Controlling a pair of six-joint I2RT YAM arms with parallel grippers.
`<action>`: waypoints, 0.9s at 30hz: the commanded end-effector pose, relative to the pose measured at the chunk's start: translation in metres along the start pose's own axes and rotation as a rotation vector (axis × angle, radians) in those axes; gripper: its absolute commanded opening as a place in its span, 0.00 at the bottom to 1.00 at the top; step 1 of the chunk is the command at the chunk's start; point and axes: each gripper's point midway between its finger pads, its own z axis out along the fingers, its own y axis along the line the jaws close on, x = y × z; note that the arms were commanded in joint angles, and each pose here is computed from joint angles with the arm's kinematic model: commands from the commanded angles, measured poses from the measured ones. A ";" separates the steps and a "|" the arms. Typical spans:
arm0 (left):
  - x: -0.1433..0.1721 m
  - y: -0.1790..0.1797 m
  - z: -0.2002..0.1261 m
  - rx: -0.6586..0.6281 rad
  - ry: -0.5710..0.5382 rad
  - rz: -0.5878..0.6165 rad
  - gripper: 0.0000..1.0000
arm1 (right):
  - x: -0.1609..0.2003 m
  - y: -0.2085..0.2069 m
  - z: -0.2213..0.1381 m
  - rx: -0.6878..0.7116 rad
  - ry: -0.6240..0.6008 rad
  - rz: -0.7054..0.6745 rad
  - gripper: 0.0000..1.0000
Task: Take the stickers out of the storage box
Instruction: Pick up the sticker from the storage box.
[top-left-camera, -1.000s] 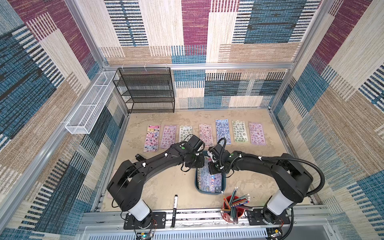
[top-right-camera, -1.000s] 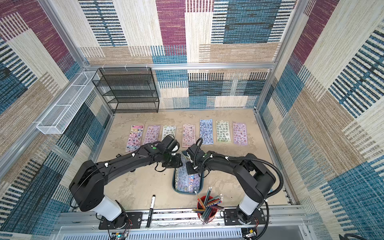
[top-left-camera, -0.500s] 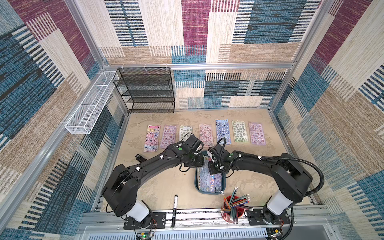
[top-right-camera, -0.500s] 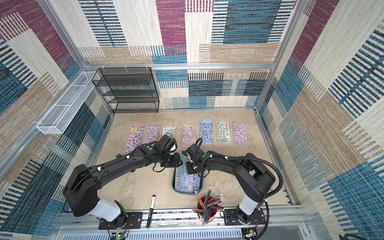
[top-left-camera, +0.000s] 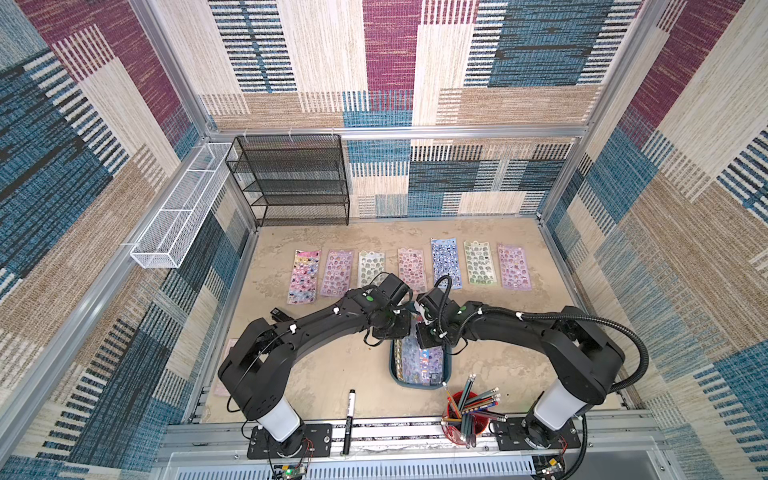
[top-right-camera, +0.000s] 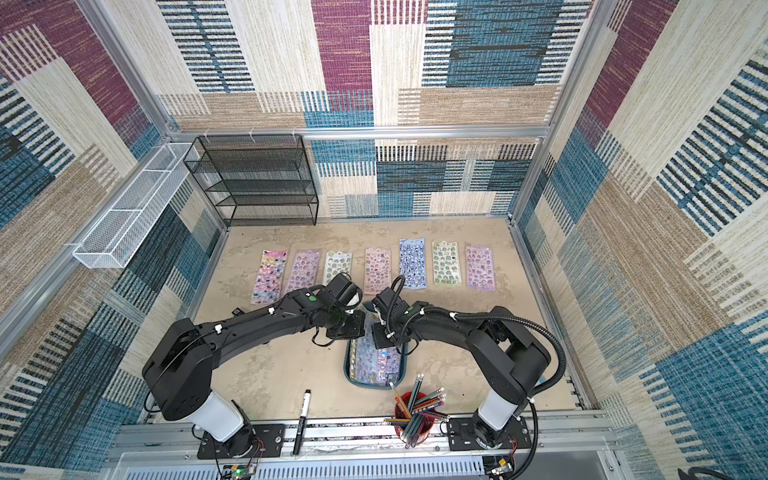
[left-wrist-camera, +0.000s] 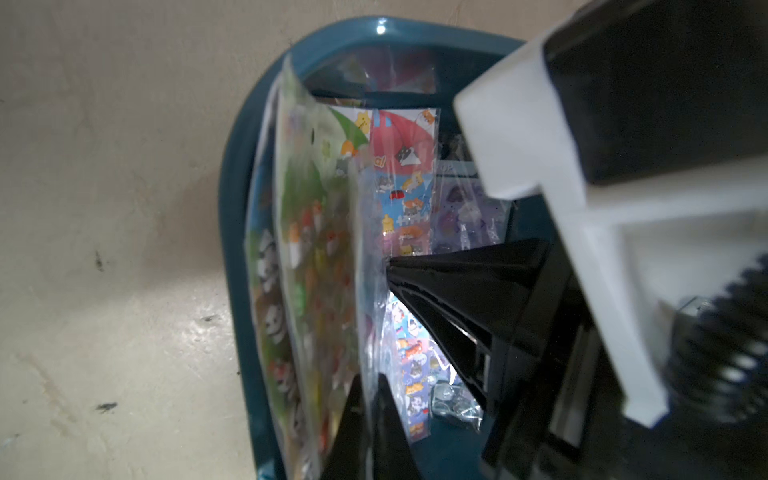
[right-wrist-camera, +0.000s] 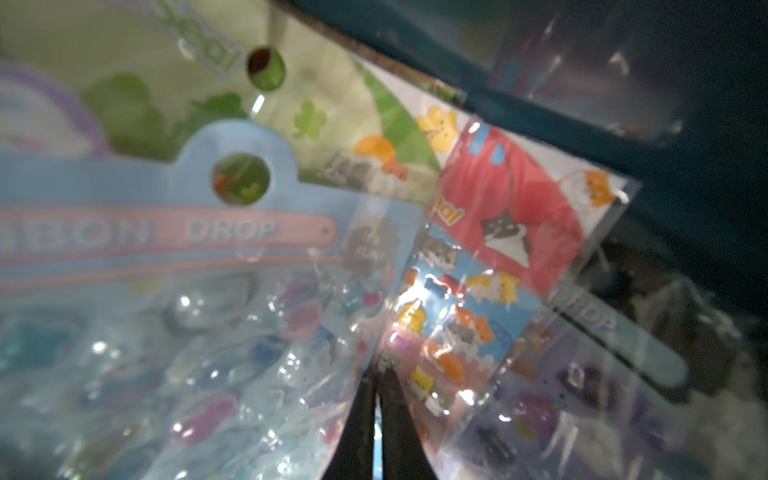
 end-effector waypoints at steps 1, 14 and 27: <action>-0.006 -0.012 -0.008 0.045 -0.010 0.005 0.00 | -0.006 -0.001 -0.005 0.026 -0.017 -0.010 0.10; -0.052 -0.044 -0.097 0.209 -0.235 0.101 0.00 | -0.077 0.016 -0.134 -0.010 -0.303 -0.045 0.35; -0.085 -0.052 -0.193 0.551 -0.502 0.120 0.00 | -0.092 0.079 -0.232 -0.570 -0.470 -0.173 0.54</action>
